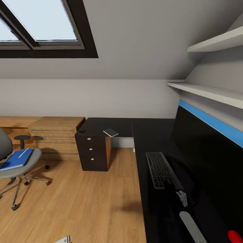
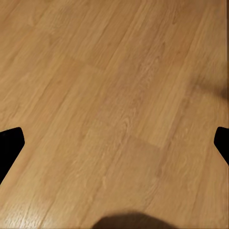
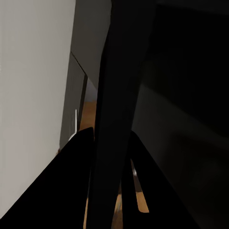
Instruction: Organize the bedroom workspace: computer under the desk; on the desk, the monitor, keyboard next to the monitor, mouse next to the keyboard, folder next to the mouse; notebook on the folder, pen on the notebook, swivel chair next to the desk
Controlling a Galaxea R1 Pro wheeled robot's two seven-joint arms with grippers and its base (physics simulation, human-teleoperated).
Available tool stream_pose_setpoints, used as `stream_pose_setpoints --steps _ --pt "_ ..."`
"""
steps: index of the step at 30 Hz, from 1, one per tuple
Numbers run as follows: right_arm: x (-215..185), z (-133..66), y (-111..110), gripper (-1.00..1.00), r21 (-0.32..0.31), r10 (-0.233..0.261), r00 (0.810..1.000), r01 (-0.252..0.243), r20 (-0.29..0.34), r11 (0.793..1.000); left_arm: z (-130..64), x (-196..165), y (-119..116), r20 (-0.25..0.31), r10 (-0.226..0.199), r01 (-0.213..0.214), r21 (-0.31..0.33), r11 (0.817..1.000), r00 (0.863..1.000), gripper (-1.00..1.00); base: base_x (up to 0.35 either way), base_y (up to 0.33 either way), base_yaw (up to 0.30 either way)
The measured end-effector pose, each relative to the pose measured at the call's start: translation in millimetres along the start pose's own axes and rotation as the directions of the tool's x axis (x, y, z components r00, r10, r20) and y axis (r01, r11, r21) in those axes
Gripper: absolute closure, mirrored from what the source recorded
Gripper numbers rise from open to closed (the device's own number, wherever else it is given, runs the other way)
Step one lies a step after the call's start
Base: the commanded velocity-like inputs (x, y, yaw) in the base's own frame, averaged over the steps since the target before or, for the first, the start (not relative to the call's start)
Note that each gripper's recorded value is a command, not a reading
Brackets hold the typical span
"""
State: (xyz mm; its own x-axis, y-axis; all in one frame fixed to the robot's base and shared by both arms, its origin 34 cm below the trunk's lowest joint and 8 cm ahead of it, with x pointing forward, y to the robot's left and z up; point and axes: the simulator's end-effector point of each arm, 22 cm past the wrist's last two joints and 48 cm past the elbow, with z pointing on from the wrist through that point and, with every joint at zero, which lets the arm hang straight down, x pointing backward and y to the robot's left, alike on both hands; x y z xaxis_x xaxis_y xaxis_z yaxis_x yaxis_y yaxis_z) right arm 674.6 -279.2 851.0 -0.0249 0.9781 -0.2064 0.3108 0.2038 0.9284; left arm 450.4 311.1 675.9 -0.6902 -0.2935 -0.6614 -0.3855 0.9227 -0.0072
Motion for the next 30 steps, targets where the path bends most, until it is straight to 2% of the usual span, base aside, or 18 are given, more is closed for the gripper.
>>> stream_pose_setpoints --steps 6,16,21,30 --pt "2.1 3.3 -0.3 1.0 -0.027 -0.001 1.0 0.001 -0.001 1.0 5.3 7.6 -6.1 -0.005 0.013 -0.013 0.012 1.0 1.0 -1.0 0.0 0.0 0.0" --pt "4.7 8.5 -8.8 1.0 -0.041 -0.001 1.0 0.001 -0.001 0.999 16.0 15.6 -7.3 -0.006 0.015 -0.015 0.014 1.0 1.0 -1.0 0.0 0.0 0.0" --pt "6.0 10.9 -7.8 1.0 -0.072 -0.001 1.0 0.001 -0.001 0.997 21.5 19.6 -7.6 -0.006 0.015 -0.015 0.014 1.0 1.0 -1.0 0.0 0.0 0.0" --pt "8.6 15.5 -18.1 1.0 -0.078 -0.001 1.0 0.001 -0.001 0.997 31.6 27.3 -7.8 -0.005 0.015 -0.015 0.014 1.0 1.0 -1.0 0.0 0.0 0.0"
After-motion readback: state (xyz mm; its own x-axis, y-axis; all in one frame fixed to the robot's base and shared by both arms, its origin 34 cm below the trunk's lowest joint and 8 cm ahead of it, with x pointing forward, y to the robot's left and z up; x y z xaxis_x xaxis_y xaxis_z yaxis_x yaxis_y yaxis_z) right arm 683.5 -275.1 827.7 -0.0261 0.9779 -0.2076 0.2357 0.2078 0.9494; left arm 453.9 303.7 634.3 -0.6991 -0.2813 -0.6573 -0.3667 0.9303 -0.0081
